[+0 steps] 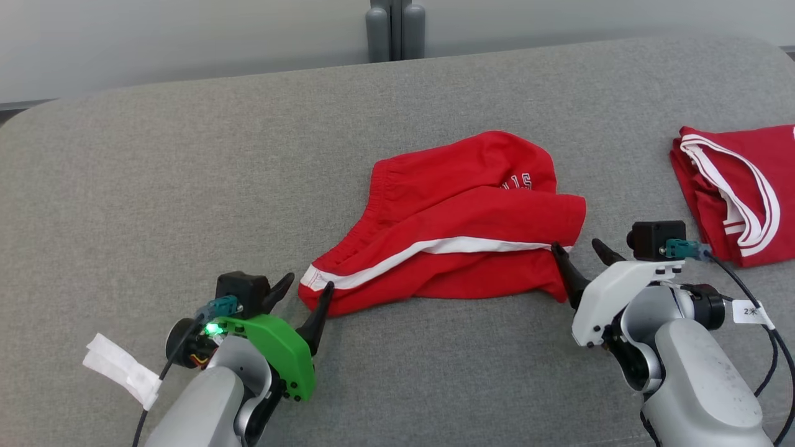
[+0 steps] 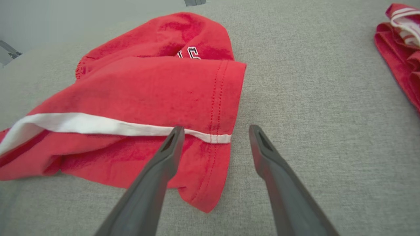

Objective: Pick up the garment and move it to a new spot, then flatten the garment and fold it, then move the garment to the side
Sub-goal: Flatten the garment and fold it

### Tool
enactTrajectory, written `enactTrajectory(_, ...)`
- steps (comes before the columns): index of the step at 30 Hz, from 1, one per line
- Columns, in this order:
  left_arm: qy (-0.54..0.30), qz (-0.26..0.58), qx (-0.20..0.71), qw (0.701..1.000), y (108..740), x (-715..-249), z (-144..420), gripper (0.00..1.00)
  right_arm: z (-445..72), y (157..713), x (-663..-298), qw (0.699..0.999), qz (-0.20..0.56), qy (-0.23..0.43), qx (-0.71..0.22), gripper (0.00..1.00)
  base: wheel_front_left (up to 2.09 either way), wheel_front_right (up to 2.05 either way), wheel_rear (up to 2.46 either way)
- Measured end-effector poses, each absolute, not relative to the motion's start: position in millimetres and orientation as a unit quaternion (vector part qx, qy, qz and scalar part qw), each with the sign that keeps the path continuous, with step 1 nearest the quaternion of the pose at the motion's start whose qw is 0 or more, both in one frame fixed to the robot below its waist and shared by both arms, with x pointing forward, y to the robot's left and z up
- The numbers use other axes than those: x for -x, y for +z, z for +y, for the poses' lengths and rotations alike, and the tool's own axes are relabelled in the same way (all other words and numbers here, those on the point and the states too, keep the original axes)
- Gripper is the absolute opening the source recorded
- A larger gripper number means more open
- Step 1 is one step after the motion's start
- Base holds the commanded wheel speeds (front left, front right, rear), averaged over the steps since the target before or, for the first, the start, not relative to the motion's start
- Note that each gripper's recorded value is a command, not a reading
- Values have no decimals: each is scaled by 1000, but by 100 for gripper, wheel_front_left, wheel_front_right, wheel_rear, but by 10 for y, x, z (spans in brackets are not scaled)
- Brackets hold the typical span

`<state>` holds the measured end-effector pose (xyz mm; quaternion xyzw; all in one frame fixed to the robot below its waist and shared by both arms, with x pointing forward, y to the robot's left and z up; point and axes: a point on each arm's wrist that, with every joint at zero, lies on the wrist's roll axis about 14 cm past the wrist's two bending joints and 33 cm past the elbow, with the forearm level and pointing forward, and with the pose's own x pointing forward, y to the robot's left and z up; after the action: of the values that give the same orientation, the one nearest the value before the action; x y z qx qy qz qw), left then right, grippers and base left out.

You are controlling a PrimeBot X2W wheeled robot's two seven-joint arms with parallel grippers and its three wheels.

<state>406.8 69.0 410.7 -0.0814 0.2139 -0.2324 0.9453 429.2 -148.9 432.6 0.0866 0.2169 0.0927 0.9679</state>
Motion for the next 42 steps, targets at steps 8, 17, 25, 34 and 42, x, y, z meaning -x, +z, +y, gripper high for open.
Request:
enactTrajectory(8, -244, 247, 77, 935, 3927, -4160, 607, 100, -1406, 4142, -4386, 960, 243, 103, -92, 100, 0, 0, 0)
enactTrajectory(17, -241, 281, 79, 926, 3770, -4135, 614, 100, -1329, 4070, -4458, 956, 252, 121, -88, 100, 0, 0, 0)
enactTrajectory(25, -238, 277, 88, 927, 3769, -4187, 615, 100, -1216, 4062, -4494, 954, 248, 146, -83, 100, 0, 0, 0)
enactTrajectory(34, -233, 256, 91, 934, 3838, -4221, 637, 100, -1259, 4208, -4515, 962, 219, 149, -71, 100, 0, 0, 0)
enactTrajectory(42, -230, 254, 94, 935, 3856, -4204, 645, 100, -1236, 4145, -4316, 956, 238, 152, -78, 100, 0, 0, 0)
